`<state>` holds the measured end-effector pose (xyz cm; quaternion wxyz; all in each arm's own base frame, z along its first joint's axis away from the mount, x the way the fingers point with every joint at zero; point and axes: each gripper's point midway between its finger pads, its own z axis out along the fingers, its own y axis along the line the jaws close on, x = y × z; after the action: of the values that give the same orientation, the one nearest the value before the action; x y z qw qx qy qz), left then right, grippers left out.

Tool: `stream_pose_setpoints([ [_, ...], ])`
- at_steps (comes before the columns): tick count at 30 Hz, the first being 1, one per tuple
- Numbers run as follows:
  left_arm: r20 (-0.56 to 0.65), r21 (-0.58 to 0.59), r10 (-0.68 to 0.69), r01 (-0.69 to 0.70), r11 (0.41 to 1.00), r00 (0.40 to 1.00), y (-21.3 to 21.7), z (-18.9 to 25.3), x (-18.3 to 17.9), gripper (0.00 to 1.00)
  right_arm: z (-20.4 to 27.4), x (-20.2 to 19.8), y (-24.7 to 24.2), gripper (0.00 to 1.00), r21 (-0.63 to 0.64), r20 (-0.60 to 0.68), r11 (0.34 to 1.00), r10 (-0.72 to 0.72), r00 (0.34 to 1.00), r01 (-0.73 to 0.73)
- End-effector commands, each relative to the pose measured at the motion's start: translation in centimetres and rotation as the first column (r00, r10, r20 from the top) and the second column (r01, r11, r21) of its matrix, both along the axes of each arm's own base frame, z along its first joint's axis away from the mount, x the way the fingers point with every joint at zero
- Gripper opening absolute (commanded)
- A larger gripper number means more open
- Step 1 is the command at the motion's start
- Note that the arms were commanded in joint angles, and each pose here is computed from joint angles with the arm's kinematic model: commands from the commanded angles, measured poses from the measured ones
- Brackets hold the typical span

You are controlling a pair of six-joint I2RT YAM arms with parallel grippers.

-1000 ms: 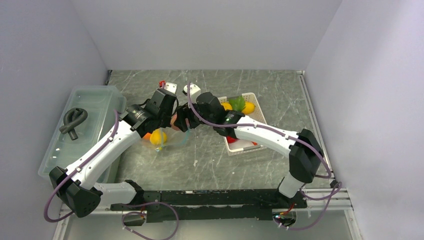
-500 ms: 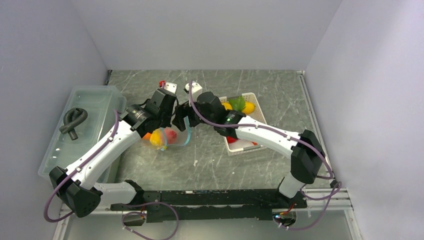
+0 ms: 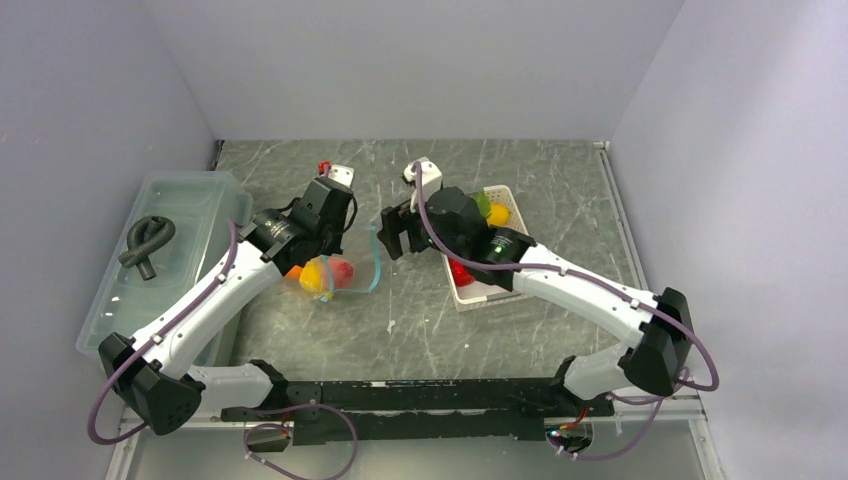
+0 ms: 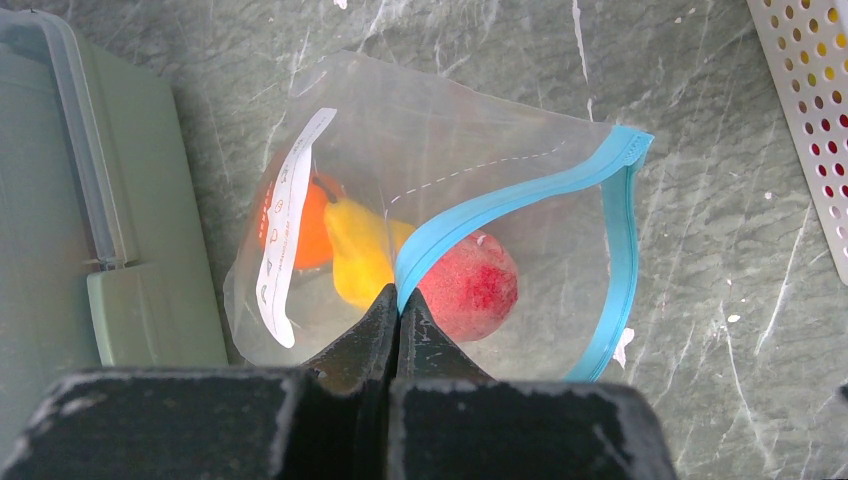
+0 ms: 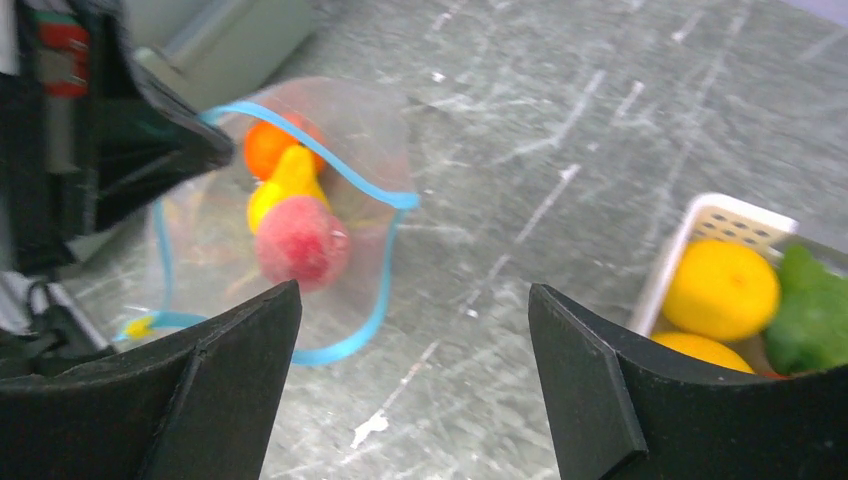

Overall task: Place the food in the zip-top bag and seal the zipper
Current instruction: Pick up the fake fruit from the bin.

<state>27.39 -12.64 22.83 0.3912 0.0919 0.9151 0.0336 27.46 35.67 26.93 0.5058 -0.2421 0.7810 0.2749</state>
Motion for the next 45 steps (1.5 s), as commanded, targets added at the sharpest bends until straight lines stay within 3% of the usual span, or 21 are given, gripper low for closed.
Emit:
stream_pose_setpoints([
  [1,0.037,-0.020,0.001,0.000,1.000,0.999,0.0,0.9,0.3,0.00,-0.3,0.7,-4.3,0.86,-0.114,0.069,0.985,-0.125,0.990,0.132],
  [11,0.034,-0.012,0.004,-0.004,1.000,0.999,0.1,0.7,0.4,0.00,-1.5,1.5,-9.7,0.82,-0.234,0.080,0.934,-0.258,0.963,0.270],
  [23,0.028,-0.004,0.004,-0.004,1.000,1.000,0.1,0.5,0.4,0.00,-5.0,2.0,-15.6,0.81,-0.313,-0.083,0.890,-0.373,0.924,0.331],
  [45,0.021,-0.002,0.002,-0.002,1.000,1.000,0.0,0.3,0.4,0.00,-12.5,7.4,-16.3,0.80,-0.341,-0.289,0.873,-0.450,0.845,0.349],
])
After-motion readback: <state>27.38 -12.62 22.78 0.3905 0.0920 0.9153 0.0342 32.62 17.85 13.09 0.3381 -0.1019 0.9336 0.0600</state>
